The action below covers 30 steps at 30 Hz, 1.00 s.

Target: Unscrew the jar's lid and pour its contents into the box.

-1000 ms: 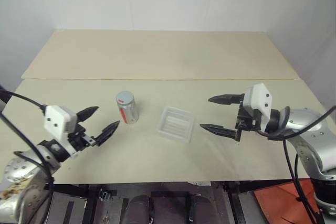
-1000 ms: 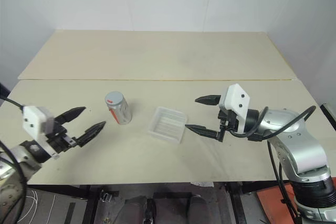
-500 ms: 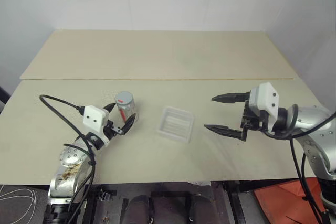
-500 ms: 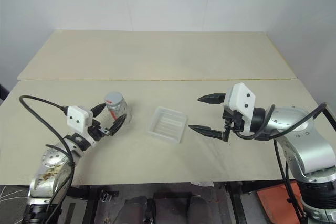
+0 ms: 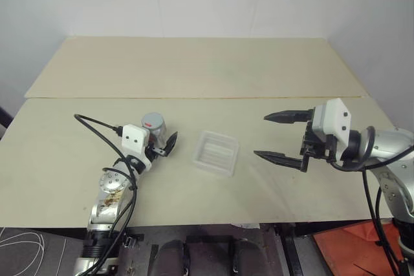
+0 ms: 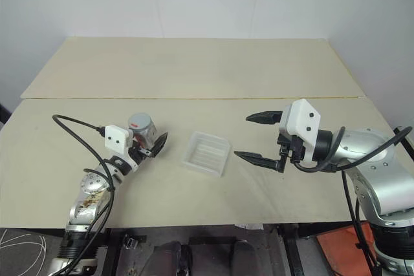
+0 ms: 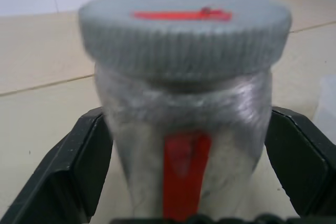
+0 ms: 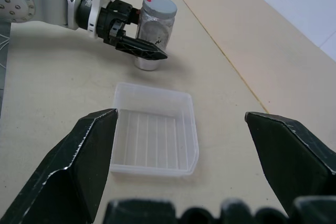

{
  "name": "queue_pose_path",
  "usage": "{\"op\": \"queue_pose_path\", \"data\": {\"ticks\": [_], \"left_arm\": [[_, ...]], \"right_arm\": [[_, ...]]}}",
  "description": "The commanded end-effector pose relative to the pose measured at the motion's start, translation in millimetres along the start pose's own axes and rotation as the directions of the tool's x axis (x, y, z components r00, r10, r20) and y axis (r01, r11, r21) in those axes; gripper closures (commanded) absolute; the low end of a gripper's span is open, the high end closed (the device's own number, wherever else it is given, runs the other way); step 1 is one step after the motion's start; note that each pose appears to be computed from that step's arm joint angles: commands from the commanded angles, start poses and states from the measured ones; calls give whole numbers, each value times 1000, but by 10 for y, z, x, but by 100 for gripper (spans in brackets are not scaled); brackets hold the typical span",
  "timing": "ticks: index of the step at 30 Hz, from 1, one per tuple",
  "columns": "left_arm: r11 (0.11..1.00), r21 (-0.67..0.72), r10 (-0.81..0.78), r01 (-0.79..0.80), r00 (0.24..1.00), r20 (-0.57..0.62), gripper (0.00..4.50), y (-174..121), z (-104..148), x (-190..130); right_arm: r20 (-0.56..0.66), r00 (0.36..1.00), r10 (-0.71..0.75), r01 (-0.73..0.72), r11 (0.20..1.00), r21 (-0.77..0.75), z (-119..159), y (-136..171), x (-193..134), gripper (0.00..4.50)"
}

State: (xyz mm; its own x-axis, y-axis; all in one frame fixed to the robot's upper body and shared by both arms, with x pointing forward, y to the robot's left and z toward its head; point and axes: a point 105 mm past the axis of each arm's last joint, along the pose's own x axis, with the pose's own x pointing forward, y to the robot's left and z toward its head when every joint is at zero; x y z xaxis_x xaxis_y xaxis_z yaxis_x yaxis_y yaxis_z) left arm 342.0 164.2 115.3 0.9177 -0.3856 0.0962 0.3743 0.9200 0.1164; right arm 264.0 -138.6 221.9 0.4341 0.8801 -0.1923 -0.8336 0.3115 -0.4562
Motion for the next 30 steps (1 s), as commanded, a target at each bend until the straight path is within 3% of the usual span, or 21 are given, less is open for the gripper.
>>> {"op": "queue_pose_path", "data": {"ticks": [1,5,9,15,19,23,30], "left_arm": [[1000,29,-5,3,999,50,130,-13,109,35],[999,30,-33,32,998,51,257,-48,126,41],[994,52,-102,99,993,55,257,-119,213,50],[919,66,-393,388,916,80,257,-358,618,57],[749,47,-663,661,747,47,257,-537,864,-35],[588,38,-808,808,586,56,257,-645,1035,-50],[460,93,-888,883,456,60,257,-749,1166,108]], "right_arm": [[28,1000,0,2,998,-67,163,1,-30,0],[42,999,4,-2,998,-69,187,23,-3,0],[65,998,15,-11,998,-68,223,60,36,0],[162,987,17,-14,1000,-20,384,74,208,0],[281,959,44,-69,994,82,590,50,401,0],[321,946,51,-96,988,125,732,-3,612,0],[314,948,54,-105,984,145,835,-48,888,0]]}}
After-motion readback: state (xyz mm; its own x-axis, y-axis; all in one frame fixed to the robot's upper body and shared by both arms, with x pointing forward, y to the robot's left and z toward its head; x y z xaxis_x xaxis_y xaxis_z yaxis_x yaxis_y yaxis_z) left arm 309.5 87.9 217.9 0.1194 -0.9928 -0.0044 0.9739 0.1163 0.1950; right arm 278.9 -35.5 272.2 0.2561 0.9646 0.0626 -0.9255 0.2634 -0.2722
